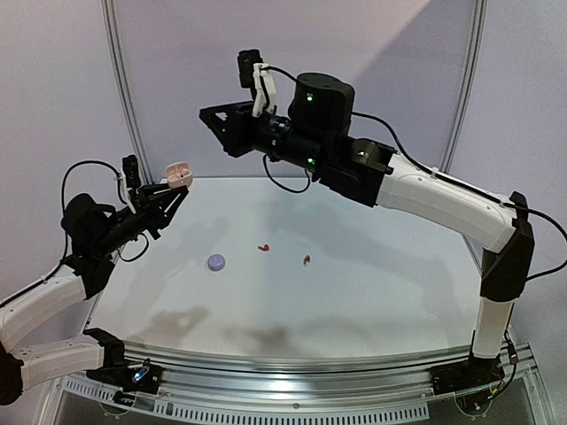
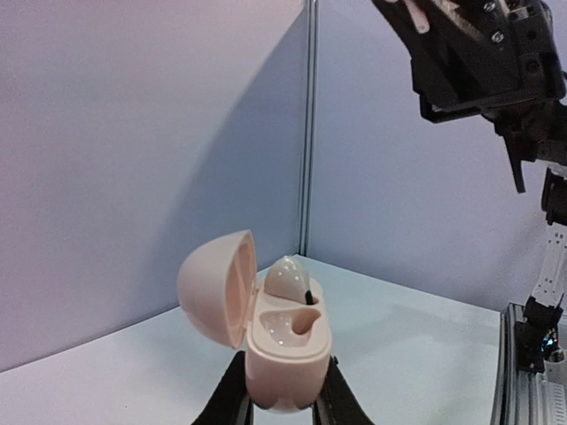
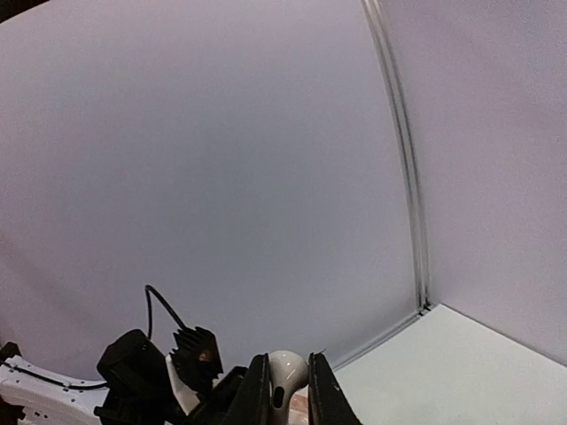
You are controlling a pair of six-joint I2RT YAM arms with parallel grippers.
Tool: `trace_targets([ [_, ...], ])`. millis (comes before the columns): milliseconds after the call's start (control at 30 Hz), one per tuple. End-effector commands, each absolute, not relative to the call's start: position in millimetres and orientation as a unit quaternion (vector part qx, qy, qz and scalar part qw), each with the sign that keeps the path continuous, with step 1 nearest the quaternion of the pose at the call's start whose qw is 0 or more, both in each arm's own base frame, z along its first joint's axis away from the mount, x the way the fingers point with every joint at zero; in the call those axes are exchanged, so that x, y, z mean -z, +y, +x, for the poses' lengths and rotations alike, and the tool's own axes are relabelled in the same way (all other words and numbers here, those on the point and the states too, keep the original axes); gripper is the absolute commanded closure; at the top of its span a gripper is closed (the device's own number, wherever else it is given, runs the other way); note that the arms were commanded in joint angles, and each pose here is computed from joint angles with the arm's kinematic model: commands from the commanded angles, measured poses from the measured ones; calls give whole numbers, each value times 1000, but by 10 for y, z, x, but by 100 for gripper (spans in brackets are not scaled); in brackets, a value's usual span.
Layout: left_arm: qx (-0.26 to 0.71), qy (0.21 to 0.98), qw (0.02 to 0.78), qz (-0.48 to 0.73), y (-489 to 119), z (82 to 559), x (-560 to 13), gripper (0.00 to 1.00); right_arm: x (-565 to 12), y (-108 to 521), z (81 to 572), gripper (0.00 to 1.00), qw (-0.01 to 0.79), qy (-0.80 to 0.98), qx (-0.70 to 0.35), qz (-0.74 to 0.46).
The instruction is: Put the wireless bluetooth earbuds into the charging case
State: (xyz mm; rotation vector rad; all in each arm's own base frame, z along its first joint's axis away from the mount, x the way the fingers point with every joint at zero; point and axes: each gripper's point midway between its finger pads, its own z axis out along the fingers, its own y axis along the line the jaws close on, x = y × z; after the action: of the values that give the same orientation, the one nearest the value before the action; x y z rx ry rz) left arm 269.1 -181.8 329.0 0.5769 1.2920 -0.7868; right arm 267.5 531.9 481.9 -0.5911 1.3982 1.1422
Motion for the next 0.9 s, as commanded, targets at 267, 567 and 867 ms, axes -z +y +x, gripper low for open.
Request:
trace_targets([
  [267,386,532,710,254,-1869,2552,-3610,100,-4754,5937,2315,100,585,501,-528,-358],
  [567,390,529,712,248,-1866,2546,-3653,100,-4480,6114,2404,100,600,503,-487,-386],
  [867,394,525,712,251,-1871,2528,-3697,100,-4306,6236,2388,100,609,484,-453,-436],
])
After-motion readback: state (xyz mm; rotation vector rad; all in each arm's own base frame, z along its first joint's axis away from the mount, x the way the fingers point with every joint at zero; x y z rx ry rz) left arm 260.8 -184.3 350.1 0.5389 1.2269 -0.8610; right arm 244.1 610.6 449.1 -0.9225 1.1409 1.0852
